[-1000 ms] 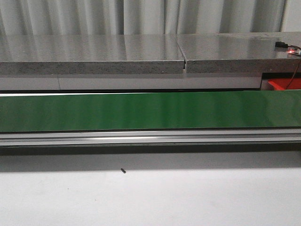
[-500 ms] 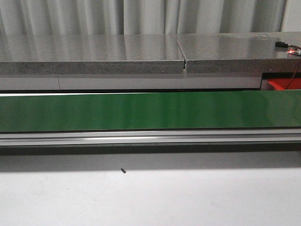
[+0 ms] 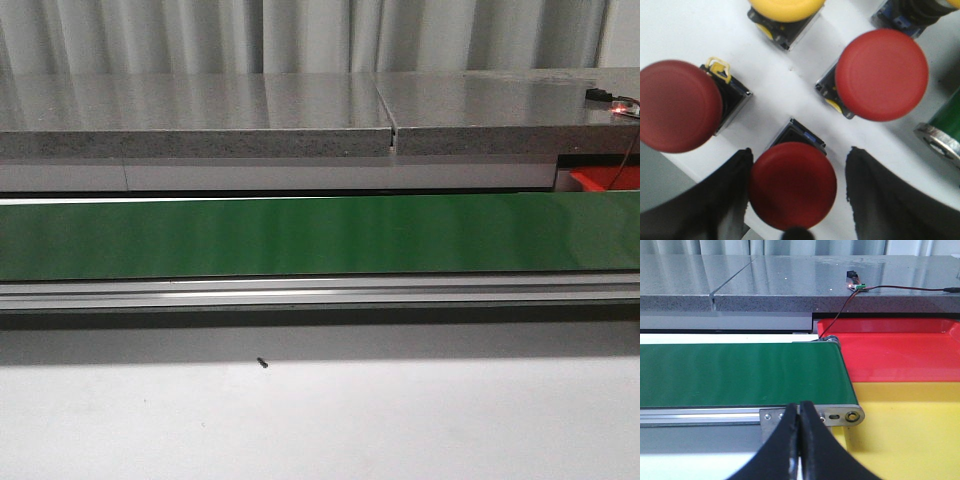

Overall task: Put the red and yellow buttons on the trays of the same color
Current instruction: 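Lower the left gripper and grasp a red button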

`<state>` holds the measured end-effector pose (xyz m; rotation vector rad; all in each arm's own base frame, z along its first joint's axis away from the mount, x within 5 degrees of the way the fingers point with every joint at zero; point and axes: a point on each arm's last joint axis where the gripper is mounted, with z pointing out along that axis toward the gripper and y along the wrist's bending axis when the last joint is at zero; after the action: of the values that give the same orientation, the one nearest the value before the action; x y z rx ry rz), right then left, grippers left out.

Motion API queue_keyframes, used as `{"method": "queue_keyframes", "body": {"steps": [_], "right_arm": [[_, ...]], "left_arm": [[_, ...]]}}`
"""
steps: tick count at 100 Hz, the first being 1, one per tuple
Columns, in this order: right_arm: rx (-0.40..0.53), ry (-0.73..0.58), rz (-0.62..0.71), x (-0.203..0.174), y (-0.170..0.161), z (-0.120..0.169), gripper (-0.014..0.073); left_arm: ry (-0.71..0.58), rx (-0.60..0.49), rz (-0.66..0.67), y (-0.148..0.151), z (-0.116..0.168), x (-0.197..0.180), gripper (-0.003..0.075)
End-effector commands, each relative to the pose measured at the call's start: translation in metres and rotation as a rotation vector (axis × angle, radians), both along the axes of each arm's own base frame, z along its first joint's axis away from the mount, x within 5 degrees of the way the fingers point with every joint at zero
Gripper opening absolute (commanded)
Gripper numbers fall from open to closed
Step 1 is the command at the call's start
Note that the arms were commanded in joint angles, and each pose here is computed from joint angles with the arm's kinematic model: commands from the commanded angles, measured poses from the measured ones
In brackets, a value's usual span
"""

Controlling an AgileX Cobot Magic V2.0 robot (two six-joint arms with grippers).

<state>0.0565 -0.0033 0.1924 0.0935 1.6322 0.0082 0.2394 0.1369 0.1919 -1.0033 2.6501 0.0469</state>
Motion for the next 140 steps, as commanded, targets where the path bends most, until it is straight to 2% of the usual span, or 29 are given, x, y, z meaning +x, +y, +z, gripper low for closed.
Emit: {"method": "queue_keyframes", "body": {"steps": [1,12,28,66,95,112,140], "right_arm": [[-0.022,-0.113,0.001,-0.002,0.000,0.014,-0.0090],[-0.022,-0.113,0.001,-0.002,0.000,0.014,-0.0090],[-0.022,-0.113,0.001,-0.002,0.000,0.014,-0.0090],[-0.022,-0.113,0.001,-0.002,0.000,0.014,-0.0090],[-0.022,-0.113,0.001,-0.002,0.000,0.014,-0.0090],[-0.022,-0.113,0.001,-0.002,0.000,0.014,-0.0090],[-0.022,-0.113,0.001,-0.002,0.000,0.014,-0.0090]], "left_arm": [[-0.086,0.038,0.015,0.003,0.016,0.006,0.0300],[-0.099,0.046,0.016,0.004,0.018,0.007,0.0244],[-0.100,0.046,0.013,0.001,0.026,0.002,0.0224],[-0.247,0.094,-0.013,-0.027,0.088,-0.026,0.0222],[-0.375,0.086,-0.123,-0.049,0.128,0.005,0.0221],[-0.349,0.058,-0.196,-0.060,0.128,0.036,0.0221],[-0.287,0.024,-0.252,-0.068,0.106,0.075,0.0221]]}}
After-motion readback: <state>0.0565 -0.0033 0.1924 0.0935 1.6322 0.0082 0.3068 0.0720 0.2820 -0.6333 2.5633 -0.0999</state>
